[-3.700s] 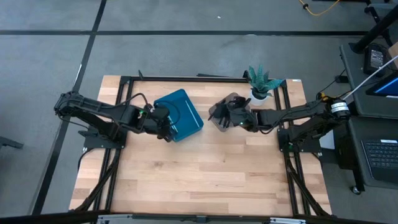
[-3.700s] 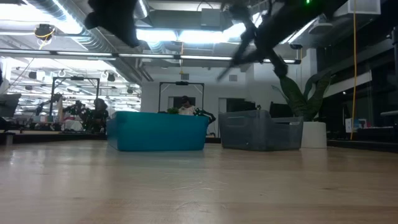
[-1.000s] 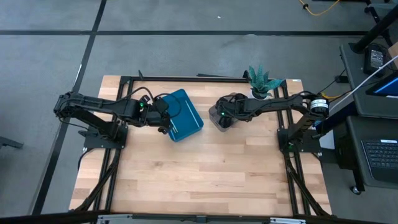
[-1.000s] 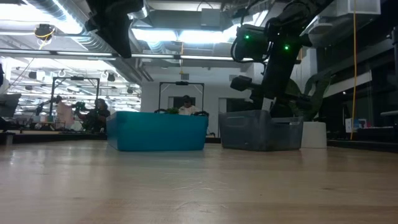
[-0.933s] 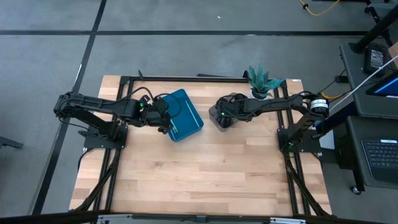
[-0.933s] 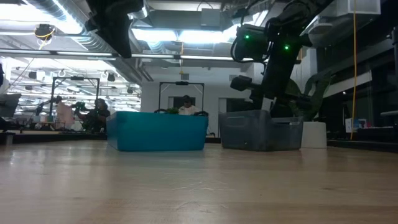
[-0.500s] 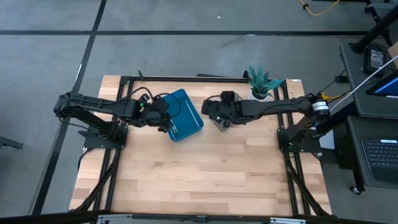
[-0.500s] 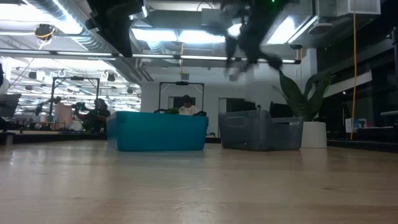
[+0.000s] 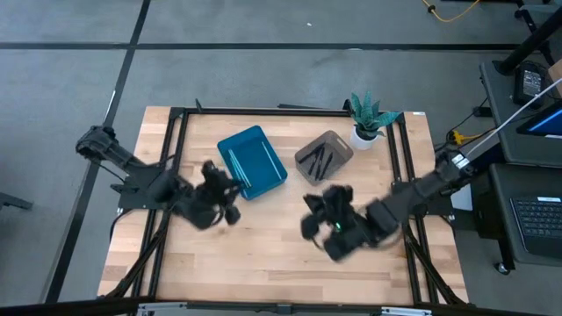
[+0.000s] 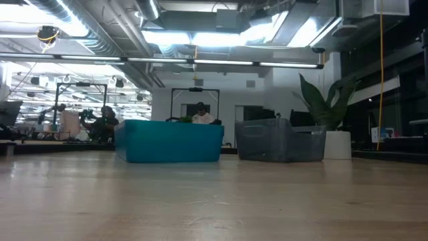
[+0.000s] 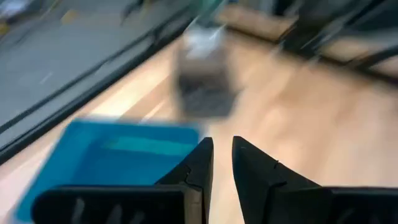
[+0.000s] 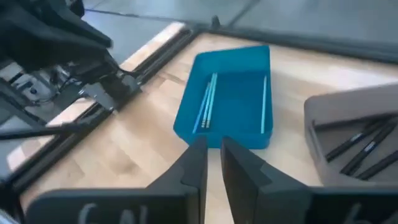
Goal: Sort pens & pencils
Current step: Return to Home Position
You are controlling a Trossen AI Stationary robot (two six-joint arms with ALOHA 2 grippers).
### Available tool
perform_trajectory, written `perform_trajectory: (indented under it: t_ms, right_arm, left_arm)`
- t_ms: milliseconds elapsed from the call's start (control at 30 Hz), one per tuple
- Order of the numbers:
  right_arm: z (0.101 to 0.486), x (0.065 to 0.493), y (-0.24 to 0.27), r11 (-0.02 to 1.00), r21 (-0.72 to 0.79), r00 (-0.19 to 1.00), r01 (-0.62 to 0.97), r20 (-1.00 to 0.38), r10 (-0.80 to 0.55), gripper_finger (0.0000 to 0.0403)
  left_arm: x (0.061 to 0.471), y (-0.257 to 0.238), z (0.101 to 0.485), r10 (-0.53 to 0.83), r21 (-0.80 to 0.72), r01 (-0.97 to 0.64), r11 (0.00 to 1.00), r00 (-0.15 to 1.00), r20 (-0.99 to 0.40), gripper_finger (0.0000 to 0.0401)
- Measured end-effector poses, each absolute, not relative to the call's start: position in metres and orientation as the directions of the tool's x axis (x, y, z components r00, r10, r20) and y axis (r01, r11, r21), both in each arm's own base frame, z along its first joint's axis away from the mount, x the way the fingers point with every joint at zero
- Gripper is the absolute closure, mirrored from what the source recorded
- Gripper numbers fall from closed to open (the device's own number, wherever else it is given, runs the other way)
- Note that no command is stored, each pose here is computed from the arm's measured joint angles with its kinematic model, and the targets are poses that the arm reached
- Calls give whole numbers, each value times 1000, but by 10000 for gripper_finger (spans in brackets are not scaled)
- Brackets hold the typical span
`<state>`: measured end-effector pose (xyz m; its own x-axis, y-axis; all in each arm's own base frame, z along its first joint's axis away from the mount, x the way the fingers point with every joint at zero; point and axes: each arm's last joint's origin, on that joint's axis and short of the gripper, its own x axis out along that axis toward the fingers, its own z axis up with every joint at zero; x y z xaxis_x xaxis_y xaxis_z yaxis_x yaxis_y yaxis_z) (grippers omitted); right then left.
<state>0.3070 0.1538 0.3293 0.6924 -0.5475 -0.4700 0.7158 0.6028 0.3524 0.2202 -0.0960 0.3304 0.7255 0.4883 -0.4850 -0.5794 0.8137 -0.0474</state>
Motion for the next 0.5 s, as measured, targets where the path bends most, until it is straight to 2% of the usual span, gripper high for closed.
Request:
perform_trajectory:
  t_ms: [100,200,333,500]
  right_arm:
    - [327,285,183,661,306,722,685,-402,-563,356]
    - [333,258,205,712,253,750,655,-331,-573,356]
    - [350,212,214,758,205,777,619,-302,-553,356]
    - [368,173,204,793,201,813,575,-244,-528,356]
  left_arm:
    - [228,-125,342,436,-93,-492,866,833,-341,347]
    - [236,-142,350,435,-74,-461,885,871,-227,347]
    - [240,-140,353,532,-36,-543,839,831,-161,347]
    - [246,-114,355,601,-29,-614,789,780,-171,347]
